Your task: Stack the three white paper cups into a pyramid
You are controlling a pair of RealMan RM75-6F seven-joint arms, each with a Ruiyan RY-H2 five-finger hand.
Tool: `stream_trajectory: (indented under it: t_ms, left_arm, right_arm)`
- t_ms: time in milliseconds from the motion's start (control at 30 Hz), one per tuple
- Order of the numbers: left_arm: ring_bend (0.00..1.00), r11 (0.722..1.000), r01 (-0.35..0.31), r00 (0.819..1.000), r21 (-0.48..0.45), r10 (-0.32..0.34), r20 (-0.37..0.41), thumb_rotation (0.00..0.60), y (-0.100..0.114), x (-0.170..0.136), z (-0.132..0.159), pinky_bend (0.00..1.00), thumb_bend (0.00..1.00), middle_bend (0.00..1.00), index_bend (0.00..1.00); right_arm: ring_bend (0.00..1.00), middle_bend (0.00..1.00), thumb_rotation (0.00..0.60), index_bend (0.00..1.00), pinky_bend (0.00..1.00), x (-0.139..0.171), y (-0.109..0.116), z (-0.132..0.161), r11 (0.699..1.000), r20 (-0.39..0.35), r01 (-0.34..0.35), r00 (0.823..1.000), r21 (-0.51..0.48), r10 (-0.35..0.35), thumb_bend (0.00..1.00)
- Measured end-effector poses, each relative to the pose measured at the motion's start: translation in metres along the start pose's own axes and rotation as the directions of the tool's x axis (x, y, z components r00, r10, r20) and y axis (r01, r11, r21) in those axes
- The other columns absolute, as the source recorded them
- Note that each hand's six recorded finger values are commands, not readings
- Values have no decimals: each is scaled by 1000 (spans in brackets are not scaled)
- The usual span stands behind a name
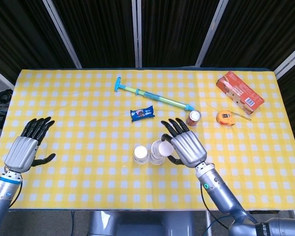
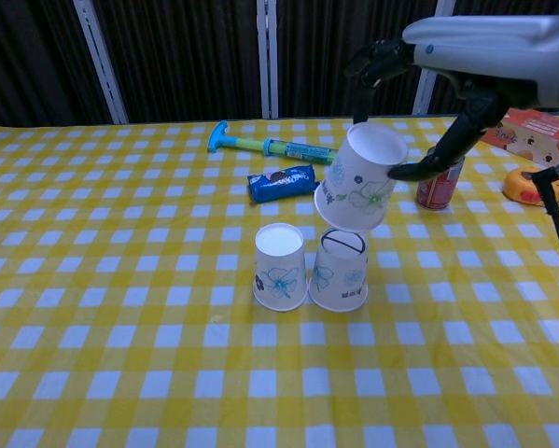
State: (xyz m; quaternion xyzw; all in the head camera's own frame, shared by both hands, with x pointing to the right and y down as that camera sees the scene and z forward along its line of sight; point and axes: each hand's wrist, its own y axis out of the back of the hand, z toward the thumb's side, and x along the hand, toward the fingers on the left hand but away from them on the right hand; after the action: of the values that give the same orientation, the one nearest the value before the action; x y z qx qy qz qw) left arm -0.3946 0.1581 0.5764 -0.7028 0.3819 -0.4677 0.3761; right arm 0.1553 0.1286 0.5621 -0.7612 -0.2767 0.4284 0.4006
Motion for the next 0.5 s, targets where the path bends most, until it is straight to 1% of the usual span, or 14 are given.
stream_trajectory:
  t_ms: [267, 500]
  left_arm:
    - [0, 1000, 7, 1000, 3, -7, -7, 600, -2, 2, -2, 0, 209, 0, 27]
    - [0, 1000, 6, 1000, -5, -6, -13, 600, -2, 2, -2, 0, 209, 0, 27]
  right_arm:
    - [0, 82, 600, 524, 0, -9, -7, 26, 1000, -35, 1, 999, -8, -1, 212]
    - [0, 83, 600, 525, 0, -16, -11, 26, 1000, -24, -6, 1000, 4, 6, 212]
